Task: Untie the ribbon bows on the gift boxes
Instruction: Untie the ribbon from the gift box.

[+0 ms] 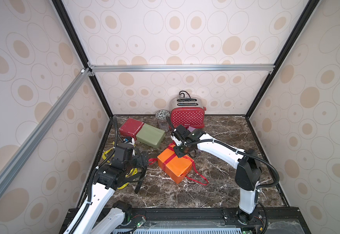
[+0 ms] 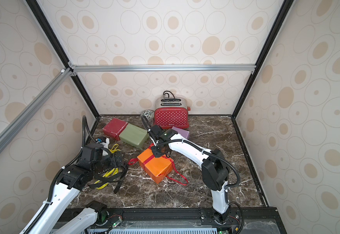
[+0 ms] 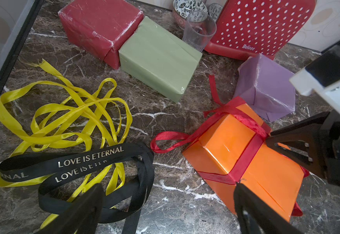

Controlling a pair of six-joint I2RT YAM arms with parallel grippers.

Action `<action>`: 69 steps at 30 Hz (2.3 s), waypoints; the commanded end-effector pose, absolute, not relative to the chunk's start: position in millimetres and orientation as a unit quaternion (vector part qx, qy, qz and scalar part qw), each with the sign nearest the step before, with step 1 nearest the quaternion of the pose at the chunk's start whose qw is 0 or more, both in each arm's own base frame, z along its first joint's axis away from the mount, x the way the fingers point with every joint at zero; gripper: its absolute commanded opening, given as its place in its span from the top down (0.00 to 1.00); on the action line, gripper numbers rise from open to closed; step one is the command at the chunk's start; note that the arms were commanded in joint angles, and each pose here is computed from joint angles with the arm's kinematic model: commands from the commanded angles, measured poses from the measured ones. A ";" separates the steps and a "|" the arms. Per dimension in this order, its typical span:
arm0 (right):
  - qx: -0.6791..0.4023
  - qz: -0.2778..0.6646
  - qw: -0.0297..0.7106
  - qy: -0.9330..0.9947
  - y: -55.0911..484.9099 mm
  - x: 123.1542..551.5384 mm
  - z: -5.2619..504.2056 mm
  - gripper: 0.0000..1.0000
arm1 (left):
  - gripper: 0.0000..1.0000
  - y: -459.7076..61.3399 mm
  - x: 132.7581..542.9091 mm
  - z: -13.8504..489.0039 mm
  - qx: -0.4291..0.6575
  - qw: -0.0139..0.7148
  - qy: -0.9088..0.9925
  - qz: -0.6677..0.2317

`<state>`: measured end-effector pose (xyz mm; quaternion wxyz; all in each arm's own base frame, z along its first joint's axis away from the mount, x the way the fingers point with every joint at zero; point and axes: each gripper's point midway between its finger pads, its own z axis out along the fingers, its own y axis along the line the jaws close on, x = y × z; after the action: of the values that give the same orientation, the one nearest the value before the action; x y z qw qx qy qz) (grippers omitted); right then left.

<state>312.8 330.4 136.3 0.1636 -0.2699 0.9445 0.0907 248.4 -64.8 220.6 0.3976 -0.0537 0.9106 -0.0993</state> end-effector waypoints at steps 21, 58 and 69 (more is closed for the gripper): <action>-0.081 0.059 0.226 0.969 227.4 351.3 150.5 1.00 | 0.01 -57.7 241.0 233.8 -0.044 0.422 0.901 -0.092; 0.052 0.337 0.450 0.825 166.7 282.2 126.7 0.30 | 0.15 -149.1 228.1 240.0 0.120 0.405 0.880 -0.217; 0.044 0.332 0.320 0.886 195.5 283.6 80.3 0.31 | 0.08 -246.5 254.8 205.3 0.233 0.328 0.900 -0.164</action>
<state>282.1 184.0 78.2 0.3387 0.0443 0.8861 0.3132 241.1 -229.0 194.4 0.3153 0.2104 0.9093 -0.1718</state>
